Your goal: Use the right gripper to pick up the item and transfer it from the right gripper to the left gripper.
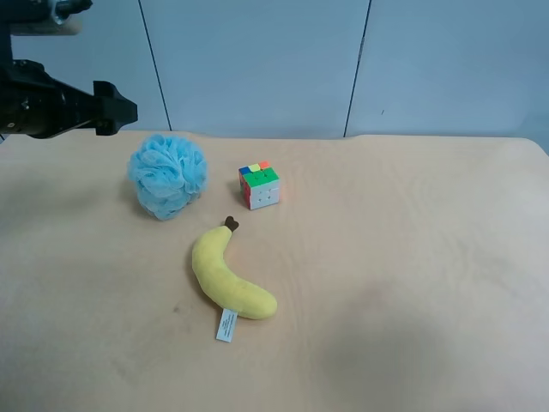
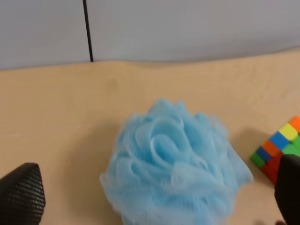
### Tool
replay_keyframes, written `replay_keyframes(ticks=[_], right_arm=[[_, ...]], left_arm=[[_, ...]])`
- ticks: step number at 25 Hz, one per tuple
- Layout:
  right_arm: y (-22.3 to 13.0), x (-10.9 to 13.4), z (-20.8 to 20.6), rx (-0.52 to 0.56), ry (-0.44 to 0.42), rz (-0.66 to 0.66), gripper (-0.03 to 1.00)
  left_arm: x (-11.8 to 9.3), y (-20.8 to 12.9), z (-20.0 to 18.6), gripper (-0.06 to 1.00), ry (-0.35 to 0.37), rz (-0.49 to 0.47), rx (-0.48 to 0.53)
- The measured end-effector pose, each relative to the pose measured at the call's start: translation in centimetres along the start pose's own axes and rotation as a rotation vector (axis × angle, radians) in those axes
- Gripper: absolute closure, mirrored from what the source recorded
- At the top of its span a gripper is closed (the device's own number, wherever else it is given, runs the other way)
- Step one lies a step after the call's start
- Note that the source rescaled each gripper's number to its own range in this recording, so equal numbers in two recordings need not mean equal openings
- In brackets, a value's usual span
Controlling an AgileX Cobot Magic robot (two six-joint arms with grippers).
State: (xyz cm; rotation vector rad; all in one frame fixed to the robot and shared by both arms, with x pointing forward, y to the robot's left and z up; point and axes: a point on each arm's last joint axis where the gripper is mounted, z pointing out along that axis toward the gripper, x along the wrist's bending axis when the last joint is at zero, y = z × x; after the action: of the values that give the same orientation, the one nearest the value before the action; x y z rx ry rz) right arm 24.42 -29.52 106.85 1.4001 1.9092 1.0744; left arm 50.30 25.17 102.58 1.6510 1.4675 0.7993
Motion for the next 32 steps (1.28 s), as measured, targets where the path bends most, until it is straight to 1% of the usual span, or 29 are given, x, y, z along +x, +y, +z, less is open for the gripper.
replay_keyframes(ticks=[6,12,15,19,21,24,25,26,27,28,30,32], right_arm=[[0.0,0.0,0.0,0.0,0.0,0.0,-0.03],[0.0,0.0,0.0,0.0,0.0,0.0,-0.03],[0.0,0.0,0.0,0.0,0.0,0.0,-0.03],[0.0,0.0,0.0,0.0,0.0,0.0,-0.03],[0.0,0.0,0.0,0.0,0.0,0.0,-0.03],[0.0,0.0,0.0,0.0,0.0,0.0,-0.03],[0.0,0.0,0.0,0.0,0.0,0.0,-0.03],[0.0,0.0,0.0,0.0,0.0,0.0,-0.03],[0.0,0.0,0.0,0.0,0.0,0.0,-0.03],[0.0,0.0,0.0,0.0,0.0,0.0,-0.03],[0.0,0.0,0.0,0.0,0.0,0.0,-0.03],[0.0,0.0,0.0,0.0,0.0,0.0,-0.03]], left_arm=[[0.0,-1.3,-4.4,-0.05,-0.021,-0.032,-0.074],[-0.1,-2.4,-9.1,-0.05,-0.067,-0.041,-0.204],[-0.3,-2.9,-11.0,-0.05,-0.094,-0.026,-0.274],[-0.7,-2.8,-13.1,-0.05,-0.15,0.003,-0.354],[-1.0,-2.9,-13.7,-0.05,-0.18,0.032,-0.366],[-1.4,-3.4,-14.0,-0.05,-0.226,0.087,-0.327],[-1.5,-3.7,-13.9,-0.05,-0.237,0.127,-0.297],[-1.7,-4.0,-13.9,-0.05,-0.259,0.137,-0.251],[-1.7,-4.3,-13.9,-0.05,-0.265,0.154,-0.213],[-1.7,-4.5,-13.9,-0.05,-0.264,0.192,-0.166],[-1.4,-4.6,-14.2,-0.05,-0.232,0.208,-0.086],[-0.9,-4.1,-15.2,-0.05,-0.183,0.204,-0.056]])
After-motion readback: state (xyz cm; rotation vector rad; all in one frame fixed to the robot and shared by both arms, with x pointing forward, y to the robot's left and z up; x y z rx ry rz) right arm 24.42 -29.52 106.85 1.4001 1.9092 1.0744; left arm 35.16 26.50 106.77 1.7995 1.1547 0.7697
